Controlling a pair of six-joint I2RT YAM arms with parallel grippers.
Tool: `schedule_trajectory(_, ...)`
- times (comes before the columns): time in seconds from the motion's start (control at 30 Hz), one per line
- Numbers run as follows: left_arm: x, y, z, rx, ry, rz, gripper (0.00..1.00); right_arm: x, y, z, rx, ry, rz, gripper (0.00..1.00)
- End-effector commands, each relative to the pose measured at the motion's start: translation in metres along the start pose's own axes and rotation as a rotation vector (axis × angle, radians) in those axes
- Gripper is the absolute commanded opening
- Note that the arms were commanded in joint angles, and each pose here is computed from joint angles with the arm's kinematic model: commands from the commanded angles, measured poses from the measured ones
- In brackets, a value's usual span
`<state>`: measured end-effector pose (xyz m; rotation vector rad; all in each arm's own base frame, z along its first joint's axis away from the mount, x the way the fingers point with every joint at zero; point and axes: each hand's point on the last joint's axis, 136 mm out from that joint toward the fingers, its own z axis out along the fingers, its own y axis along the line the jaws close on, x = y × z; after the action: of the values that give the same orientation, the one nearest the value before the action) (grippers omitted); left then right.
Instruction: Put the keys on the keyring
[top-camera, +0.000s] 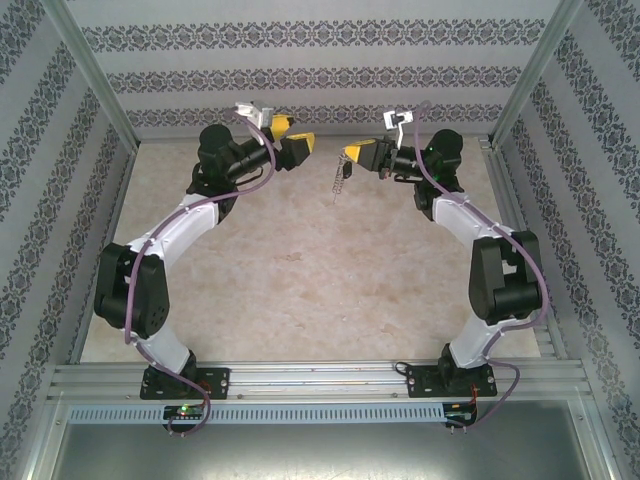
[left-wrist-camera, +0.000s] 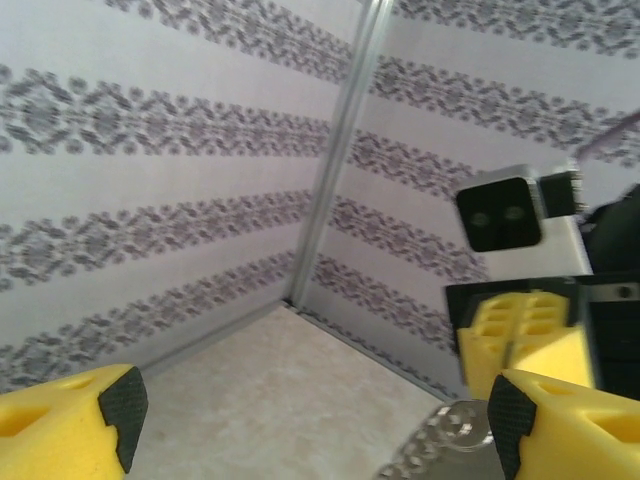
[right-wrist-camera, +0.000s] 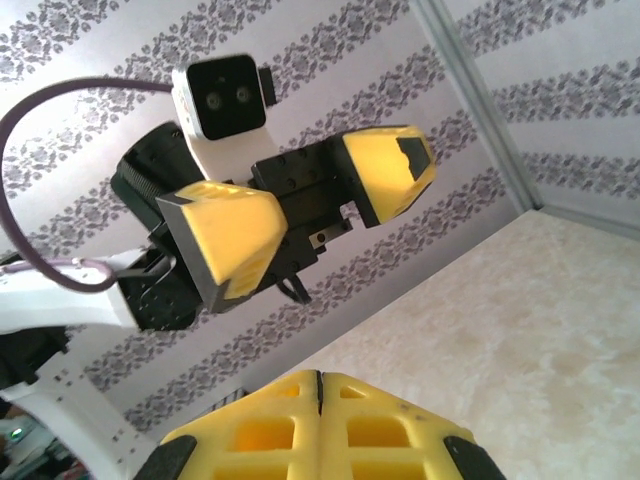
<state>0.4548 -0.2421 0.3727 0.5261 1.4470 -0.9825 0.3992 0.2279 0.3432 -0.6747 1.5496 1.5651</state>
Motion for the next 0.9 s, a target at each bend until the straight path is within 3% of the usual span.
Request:
schedule_trajectory(0.0, 0.007, -0.019, -0.001, 0.123, 0.085, -0.09, 0.88, -0.005, 0.014, 0.0, -0.067, 0.052, -0.033, 0.0)
schedule_trajectory(0.3, 0.027, -0.028, 0.004, 0.219, 0.178, -0.196, 0.75, -0.002, 0.004, 0.0, -0.044, 0.05, -0.008, 0.0)
schedule_trajectory(0.87, 0.054, -0.046, 0.026, 0.315, 0.241, -0.279, 0.64, 0.007, -0.012, 0.003, 0.019, 0.004, -0.013, 0.0)
